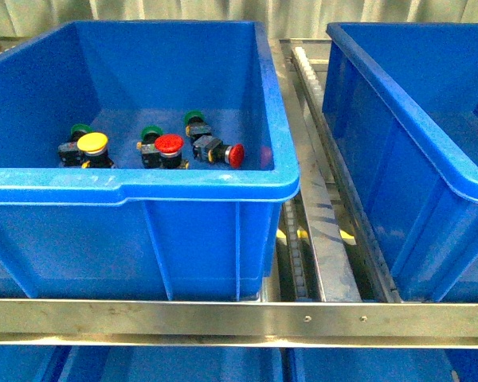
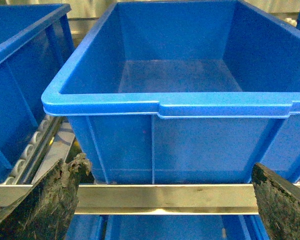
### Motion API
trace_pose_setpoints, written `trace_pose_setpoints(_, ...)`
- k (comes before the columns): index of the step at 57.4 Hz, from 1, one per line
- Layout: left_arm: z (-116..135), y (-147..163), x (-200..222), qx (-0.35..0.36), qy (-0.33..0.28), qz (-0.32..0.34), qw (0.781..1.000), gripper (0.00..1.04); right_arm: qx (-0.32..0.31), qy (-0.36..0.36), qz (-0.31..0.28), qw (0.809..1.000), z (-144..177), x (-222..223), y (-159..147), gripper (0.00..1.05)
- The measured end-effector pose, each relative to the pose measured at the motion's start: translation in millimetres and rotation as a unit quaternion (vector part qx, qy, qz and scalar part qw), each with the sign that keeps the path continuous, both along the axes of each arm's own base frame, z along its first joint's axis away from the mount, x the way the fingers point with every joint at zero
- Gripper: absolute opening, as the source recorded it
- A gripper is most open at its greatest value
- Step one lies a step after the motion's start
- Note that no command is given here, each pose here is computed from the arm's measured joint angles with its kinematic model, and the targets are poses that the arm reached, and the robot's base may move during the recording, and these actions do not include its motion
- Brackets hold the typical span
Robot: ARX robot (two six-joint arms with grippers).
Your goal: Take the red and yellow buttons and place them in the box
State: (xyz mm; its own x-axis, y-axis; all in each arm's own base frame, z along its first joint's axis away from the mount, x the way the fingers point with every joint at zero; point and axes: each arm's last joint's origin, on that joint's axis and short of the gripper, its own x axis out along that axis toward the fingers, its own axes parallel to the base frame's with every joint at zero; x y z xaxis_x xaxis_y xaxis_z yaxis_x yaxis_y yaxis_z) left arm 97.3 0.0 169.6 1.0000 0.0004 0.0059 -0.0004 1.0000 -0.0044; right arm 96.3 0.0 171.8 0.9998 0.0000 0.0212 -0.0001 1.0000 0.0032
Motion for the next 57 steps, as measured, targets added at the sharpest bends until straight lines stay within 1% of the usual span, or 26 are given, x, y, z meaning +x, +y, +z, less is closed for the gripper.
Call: trace_pose_setpoints(57, 0.0, 0.0, 0.0, 0.0, 0.0, 0.0, 1.0, 0.97, 0.0, 0.0, 0.0, 1.0, 0.0, 0.0, 0.0, 0.99)
